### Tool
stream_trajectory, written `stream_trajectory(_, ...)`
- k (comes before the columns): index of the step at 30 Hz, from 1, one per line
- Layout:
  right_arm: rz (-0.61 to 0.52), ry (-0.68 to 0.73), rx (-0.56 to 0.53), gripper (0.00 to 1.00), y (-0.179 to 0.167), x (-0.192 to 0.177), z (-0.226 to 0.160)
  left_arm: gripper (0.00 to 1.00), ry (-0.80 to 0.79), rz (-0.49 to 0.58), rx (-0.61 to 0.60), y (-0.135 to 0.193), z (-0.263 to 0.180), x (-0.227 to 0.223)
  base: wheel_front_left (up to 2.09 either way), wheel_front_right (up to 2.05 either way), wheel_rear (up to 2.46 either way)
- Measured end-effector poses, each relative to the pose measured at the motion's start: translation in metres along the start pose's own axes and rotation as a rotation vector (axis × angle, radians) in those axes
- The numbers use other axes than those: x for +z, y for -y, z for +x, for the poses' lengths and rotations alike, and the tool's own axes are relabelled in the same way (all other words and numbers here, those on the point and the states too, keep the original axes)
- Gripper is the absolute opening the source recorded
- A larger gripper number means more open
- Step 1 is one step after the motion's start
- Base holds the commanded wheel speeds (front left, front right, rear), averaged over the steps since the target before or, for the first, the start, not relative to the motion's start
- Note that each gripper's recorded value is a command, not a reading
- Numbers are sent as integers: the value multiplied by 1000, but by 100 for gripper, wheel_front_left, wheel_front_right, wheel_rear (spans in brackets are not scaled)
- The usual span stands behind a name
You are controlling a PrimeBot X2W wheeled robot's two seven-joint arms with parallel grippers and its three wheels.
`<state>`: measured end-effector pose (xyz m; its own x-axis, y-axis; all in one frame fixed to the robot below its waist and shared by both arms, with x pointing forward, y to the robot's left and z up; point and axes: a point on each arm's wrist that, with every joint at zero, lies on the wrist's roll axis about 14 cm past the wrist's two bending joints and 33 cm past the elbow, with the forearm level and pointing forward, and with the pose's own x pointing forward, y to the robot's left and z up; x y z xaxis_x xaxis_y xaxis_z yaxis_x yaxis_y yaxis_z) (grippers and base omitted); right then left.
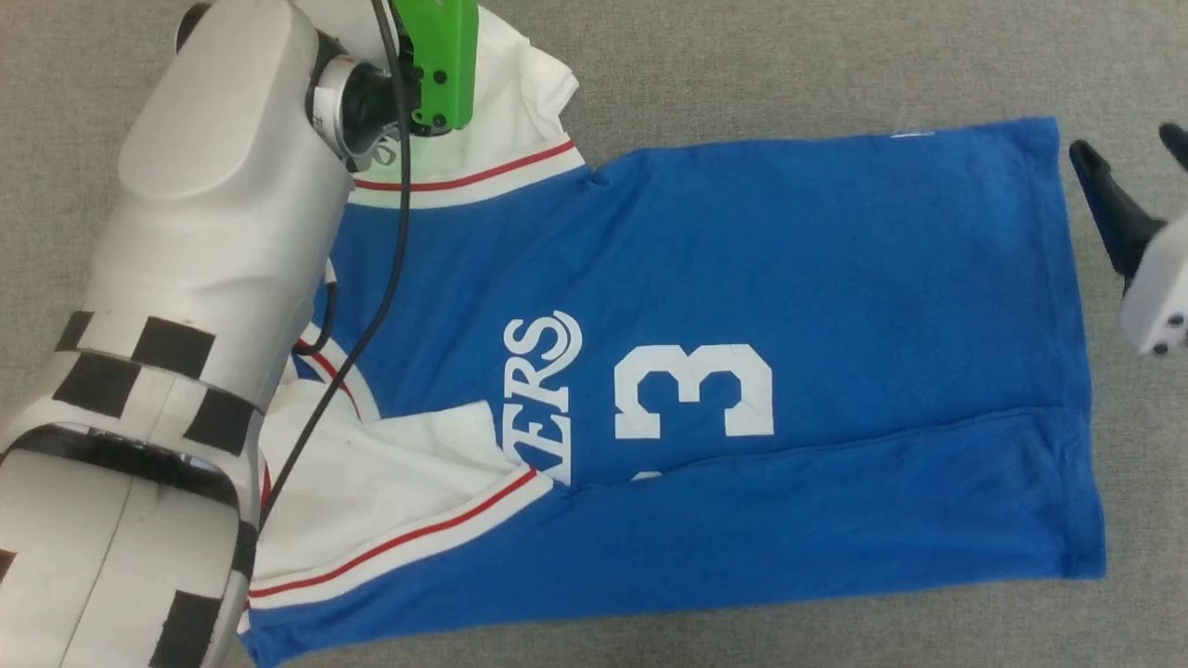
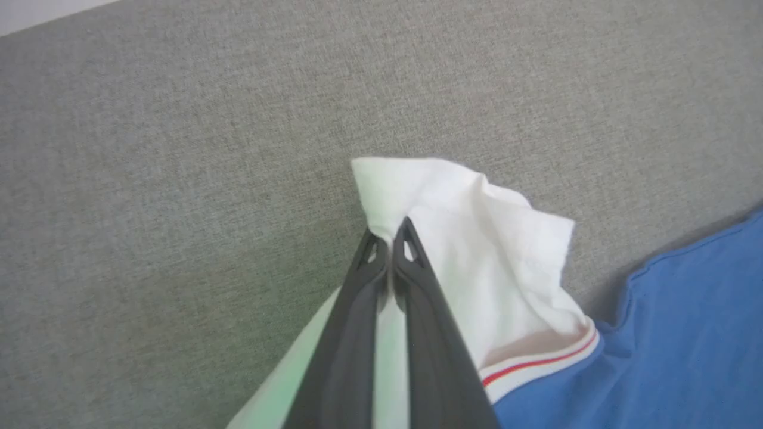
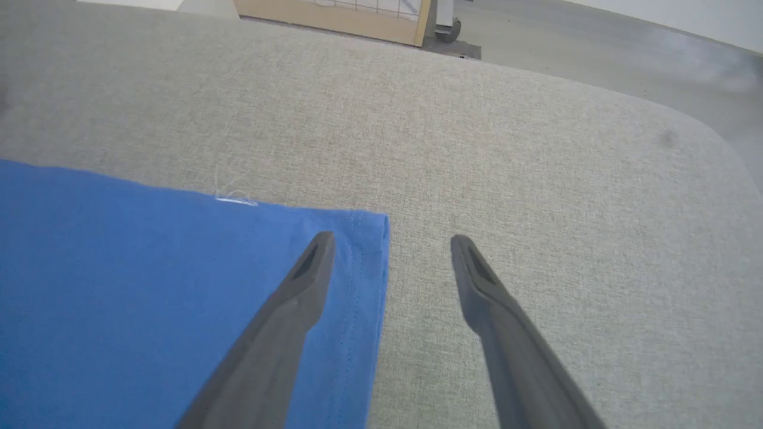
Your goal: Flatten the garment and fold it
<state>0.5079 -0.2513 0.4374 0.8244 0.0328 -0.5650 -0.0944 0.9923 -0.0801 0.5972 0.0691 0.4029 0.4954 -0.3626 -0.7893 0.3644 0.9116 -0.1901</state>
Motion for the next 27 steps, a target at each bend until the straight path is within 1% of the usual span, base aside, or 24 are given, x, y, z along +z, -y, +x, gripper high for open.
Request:
stream_trajectory(1, -22, -28, 3, 100, -1, 3, 2, 0, 9, -2, -4, 0, -1, 3, 0, 0, 0)
stream_trajectory(4, -94, -169, -1, 100, -1, 4, 10, 0, 26, 2, -11, 0, -3, 8, 0, 0, 0)
stream_trajectory(7, -180, -324, -7, 100, -3, -1, 18, 0, 44, 2, -19, -1, -4, 12, 0, 0, 0)
stream_trajectory(10, -241, -436, -12, 100, -5, -9, 24, 0, 54, -3, -26, -3, -5, 14, 0, 0, 0)
stream_trajectory(13, -276, -499, -2, 100, -10, -16, 32, 0, 66, -3, -29, -4, -5, 15, 0, 0, 0)
stream_trajectory(17, -309, -544, 31, 100, -22, -29, 45, 0, 71, -2, -31, -7, -4, 13, 0, 0, 0)
stream_trajectory(20, -324, -574, 47, 100, -27, -39, 51, 0, 68, -8, -33, -9, -1, 8, 0, 0, 0)
stream_trajectory(24, -315, -593, 72, 100, -30, -45, 56, 0, 59, -15, -28, -15, 1, 1, 0, 0, 0)
stream_trajectory(25, -306, -598, 79, 49, -31, -46, 56, 0, 57, -16, -26, -16, 1, 0, 0, 0, 0)
stream_trajectory(26, -300, -599, 84, 21, -31, -47, 56, 0, 58, -18, -25, -17, 1, -1, 0, 0, 0)
stream_trajectory(27, -298, -599, 84, 0, -30, -47, 56, 0, 59, -21, -24, -18, 1, -1, 0, 0, 0)
